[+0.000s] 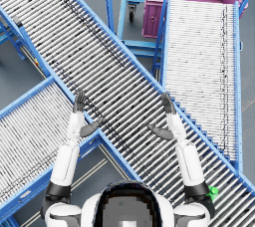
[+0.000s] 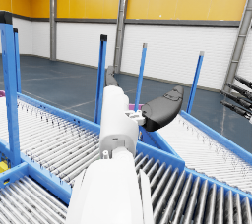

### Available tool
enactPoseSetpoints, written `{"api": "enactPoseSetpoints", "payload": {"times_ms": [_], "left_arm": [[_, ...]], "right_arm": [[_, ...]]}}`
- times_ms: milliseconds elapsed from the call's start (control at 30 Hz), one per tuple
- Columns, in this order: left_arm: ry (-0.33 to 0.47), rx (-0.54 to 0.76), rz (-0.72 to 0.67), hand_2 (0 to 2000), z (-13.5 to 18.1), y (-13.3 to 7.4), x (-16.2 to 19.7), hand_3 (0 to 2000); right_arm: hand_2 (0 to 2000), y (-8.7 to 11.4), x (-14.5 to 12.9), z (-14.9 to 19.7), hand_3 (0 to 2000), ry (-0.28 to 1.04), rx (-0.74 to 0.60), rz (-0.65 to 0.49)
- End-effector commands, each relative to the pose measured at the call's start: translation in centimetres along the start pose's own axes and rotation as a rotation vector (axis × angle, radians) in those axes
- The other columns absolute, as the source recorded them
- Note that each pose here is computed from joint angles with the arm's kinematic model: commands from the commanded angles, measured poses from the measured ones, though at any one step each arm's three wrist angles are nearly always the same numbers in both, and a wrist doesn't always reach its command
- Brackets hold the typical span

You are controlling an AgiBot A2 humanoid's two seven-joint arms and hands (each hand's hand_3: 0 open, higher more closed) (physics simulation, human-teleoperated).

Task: Pick up the oil and place it on the left assembly line, put the cola on the right, and keep Sprite still

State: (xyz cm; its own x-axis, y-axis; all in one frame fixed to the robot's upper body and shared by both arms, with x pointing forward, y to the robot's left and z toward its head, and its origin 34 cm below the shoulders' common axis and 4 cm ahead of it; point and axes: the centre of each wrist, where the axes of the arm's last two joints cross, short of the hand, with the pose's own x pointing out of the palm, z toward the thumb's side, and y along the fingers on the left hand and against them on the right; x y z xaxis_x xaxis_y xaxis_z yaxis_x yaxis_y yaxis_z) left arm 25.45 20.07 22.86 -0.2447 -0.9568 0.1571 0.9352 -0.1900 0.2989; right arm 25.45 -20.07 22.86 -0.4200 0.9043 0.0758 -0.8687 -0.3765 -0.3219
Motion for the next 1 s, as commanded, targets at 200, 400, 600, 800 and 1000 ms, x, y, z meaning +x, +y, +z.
{"api": "enactPoseSetpoints", "payload": {"times_ms": [200, 400, 600, 800, 1000], "left_arm": [[0.0, 0.0, 0.0, 0, 0.0, 0.0, 0.0, 0], [0.0, 0.0, 0.0, 0, 0.0, 0.0, 0.0, 0], [0.0, 0.0, 0.0, 0, 0.0, 0.0, 0.0, 0], [0.0, 0.0, 0.0, 0, 0.0, 0.0, 0.0, 0], [0.0, 0.0, 0.0, 0, 0.0, 0.0, 0.0, 0]], "right_arm": [[0, 0.0, 0.0, 0.0, 0, 0.0, 0.0, 0.0], [0, 0.0, 0.0, 0.0, 0, 0.0, 0.0, 0.0], [0, 0.0, 0.0, 0.0, 0, 0.0, 0.0, 0.0], [0, 0.0, 0.0, 0.0, 0, 0.0, 0.0, 0.0], [0, 0.0, 0.0, 0.0, 0, 0.0, 0.0, 0.0]]}}
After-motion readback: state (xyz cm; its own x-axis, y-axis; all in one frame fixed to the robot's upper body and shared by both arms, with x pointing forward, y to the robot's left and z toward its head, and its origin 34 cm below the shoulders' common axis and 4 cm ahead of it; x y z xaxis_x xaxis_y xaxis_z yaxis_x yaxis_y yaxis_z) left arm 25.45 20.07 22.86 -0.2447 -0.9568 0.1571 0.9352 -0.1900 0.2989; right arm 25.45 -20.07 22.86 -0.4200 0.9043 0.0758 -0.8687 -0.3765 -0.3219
